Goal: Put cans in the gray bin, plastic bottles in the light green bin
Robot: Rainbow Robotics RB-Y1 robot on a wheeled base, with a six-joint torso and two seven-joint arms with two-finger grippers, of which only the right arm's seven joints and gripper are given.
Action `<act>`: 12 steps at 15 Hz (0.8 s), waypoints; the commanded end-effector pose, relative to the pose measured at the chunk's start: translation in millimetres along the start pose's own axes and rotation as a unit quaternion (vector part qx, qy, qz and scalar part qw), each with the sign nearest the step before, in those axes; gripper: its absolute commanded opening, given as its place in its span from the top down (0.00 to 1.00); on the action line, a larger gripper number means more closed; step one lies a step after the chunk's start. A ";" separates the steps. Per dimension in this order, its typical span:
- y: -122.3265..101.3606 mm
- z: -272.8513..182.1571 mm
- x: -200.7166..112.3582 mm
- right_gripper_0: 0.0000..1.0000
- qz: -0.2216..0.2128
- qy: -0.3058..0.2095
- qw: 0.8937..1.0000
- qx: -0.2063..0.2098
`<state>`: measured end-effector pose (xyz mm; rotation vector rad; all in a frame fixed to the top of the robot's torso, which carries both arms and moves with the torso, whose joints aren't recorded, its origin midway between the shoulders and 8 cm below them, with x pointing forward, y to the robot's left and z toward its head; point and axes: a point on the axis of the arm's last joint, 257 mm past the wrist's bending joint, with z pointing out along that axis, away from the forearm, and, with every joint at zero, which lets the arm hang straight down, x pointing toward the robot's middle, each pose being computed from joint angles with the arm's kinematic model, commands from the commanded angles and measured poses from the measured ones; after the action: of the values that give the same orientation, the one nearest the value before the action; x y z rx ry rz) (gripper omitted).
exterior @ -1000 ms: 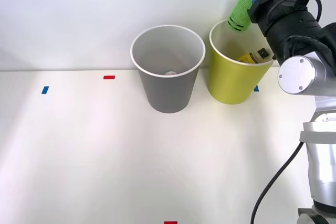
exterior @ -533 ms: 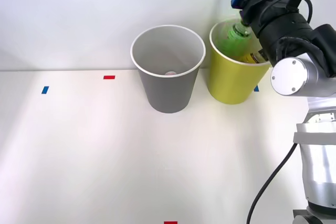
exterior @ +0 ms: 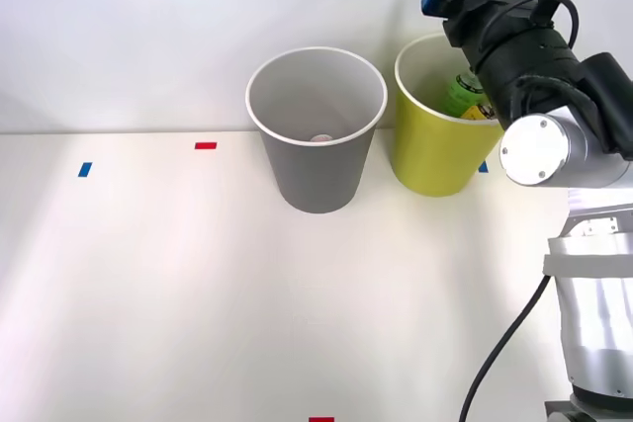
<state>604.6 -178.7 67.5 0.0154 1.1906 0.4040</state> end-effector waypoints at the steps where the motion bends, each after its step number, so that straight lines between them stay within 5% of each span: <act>1: 13.4 -33.5 -7.1 0.00 0.029 -0.048 0.998 -0.015; 5: 12.9 -118.6 -33.6 0.00 0.041 -0.073 0.997 -0.003; 12: -34.3 -238.6 6.8 0.00 0.035 -0.011 0.996 0.087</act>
<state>410.1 -254.0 -28.9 0.1991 1.1939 0.3579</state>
